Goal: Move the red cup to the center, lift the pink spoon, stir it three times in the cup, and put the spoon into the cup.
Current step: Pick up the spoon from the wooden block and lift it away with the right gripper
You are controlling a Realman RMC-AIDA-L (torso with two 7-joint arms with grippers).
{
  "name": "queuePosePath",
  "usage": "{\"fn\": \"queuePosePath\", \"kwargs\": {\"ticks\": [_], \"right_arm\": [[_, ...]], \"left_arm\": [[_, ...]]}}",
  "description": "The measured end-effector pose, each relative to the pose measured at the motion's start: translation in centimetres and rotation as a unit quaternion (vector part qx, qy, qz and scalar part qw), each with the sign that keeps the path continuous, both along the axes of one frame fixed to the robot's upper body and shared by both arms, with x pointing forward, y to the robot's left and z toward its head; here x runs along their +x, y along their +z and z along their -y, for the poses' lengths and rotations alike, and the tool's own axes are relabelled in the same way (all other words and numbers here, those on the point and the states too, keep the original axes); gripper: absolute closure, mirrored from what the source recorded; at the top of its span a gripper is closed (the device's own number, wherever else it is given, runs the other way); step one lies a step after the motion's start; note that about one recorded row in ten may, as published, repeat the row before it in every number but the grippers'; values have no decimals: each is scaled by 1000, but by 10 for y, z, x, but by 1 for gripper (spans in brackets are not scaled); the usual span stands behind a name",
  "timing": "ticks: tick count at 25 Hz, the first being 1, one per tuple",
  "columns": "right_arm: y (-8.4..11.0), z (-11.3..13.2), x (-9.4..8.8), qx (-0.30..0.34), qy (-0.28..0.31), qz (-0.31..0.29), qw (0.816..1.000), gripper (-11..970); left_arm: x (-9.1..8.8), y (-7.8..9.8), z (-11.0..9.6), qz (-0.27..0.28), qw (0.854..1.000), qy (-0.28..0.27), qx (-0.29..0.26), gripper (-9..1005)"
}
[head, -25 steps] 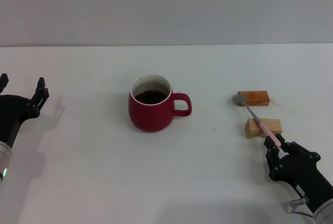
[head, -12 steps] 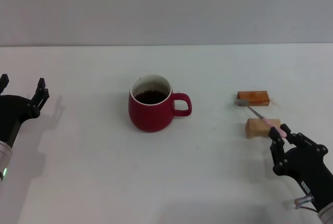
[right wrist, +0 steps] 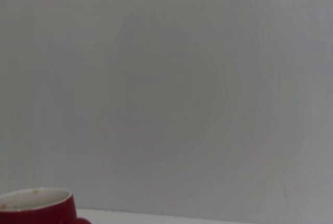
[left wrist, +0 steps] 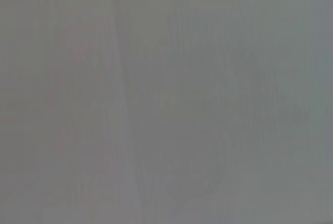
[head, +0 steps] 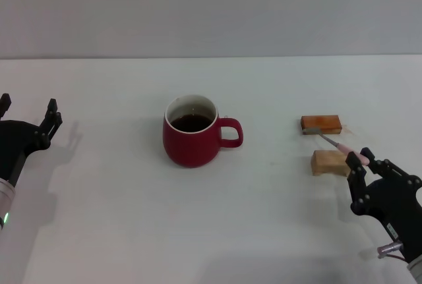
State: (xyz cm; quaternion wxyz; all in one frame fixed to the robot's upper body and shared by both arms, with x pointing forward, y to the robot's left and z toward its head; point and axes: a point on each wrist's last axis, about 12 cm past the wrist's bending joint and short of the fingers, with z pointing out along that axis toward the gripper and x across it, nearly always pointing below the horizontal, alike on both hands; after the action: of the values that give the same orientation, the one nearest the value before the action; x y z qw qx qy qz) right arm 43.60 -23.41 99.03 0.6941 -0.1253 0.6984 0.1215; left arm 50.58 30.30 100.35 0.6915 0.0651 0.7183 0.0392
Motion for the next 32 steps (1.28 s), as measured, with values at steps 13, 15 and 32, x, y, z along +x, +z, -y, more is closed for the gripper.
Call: {"fn": "queuePosePath", "kwargs": {"ticks": [13,15,32], "right_arm": [[16,3,7,16,-7,58,998,795],[20,3,8,13,-6,76,997,795],[48,-3,20,31,10,180,983,819]], "left_arm": [[1,1,0,1,1000,0,1,162],[1,1,0,1,1000,-1,1,162],[1,0,-3,0,1000,1,4,162]]}}
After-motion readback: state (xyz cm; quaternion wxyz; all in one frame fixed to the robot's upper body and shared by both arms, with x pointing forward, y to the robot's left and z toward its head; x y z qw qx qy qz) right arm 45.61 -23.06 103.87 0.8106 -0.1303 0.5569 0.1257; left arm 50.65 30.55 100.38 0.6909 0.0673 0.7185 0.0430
